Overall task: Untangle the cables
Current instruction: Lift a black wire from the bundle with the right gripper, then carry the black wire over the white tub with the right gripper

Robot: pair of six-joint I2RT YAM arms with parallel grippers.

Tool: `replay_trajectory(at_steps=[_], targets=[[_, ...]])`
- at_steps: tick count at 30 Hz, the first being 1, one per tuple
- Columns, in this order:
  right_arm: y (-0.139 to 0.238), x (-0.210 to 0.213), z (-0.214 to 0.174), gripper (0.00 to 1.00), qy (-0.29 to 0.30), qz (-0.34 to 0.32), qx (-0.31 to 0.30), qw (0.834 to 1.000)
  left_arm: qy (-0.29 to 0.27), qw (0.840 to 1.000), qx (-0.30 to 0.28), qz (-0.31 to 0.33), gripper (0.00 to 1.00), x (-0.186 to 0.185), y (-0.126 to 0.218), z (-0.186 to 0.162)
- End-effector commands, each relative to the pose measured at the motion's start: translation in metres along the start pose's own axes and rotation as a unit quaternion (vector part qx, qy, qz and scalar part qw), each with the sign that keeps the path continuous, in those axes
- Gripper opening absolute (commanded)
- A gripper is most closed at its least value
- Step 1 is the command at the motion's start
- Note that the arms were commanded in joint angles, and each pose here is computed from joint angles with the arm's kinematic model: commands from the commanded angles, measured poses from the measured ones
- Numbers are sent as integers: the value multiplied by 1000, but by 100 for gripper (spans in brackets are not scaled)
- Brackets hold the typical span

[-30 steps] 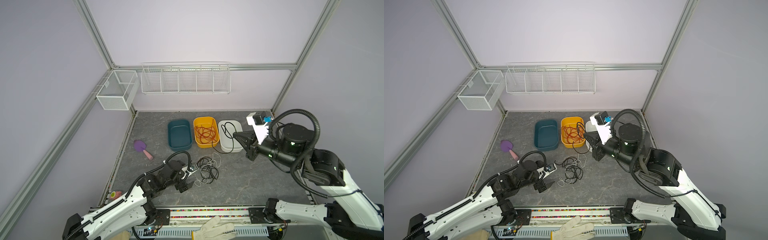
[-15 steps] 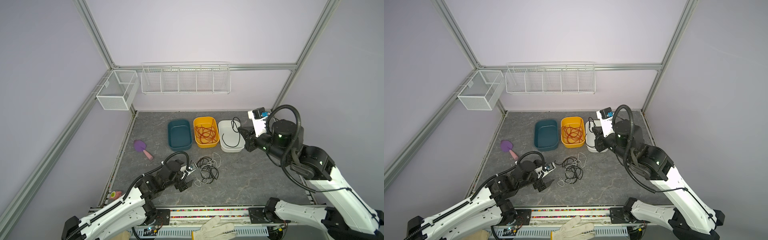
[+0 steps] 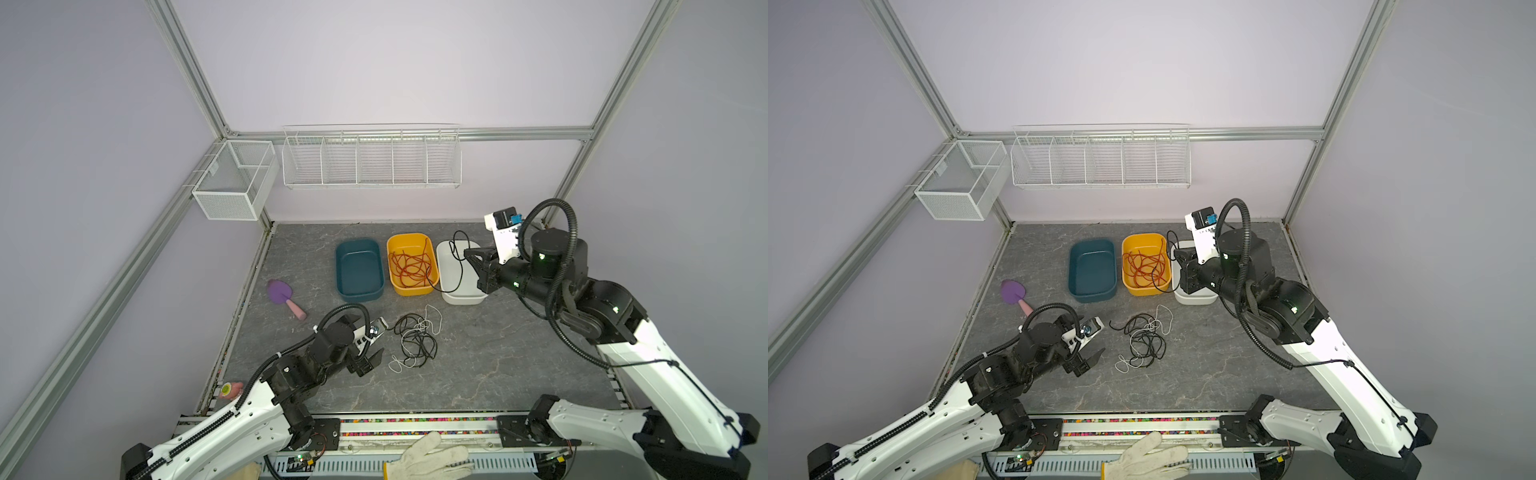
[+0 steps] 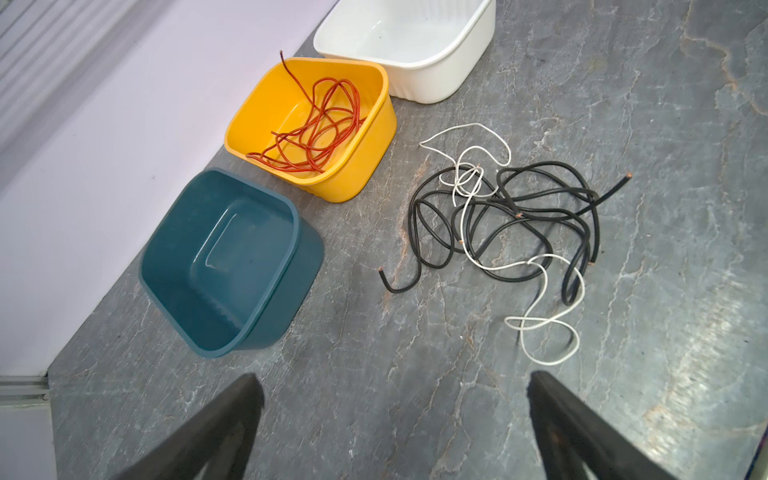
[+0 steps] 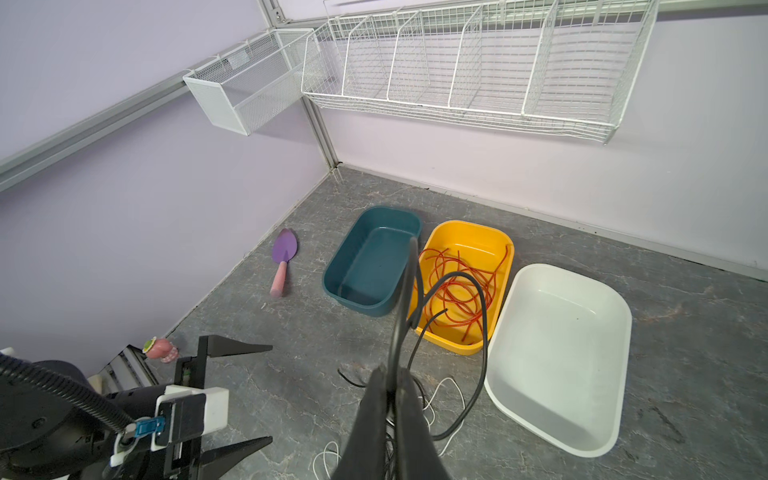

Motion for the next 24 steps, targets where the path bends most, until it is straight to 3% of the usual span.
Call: replay_trajectory(at_steps=[1, 15, 24], targets=[[0, 4, 12, 7, -7, 19, -23, 1000, 5, 1000, -20, 14, 99, 4, 3, 4], [-17, 22, 26, 7, -9, 80, -28, 996, 8, 994, -49, 100, 99, 30, 16, 10], [-33, 27, 33, 7, -14, 94, -24, 995, 5, 993, -60, 105, 99, 32, 18, 11]])
Point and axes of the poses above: each gripper's point midway between its finger pads, its own y axis back along the fingers, its own x axis along the line the jaws close on, z = x × y, the point moved 3 cm from there along y, back along the fingers, and after that the axes turned 15 degrees about y, right-handed, at the moved point
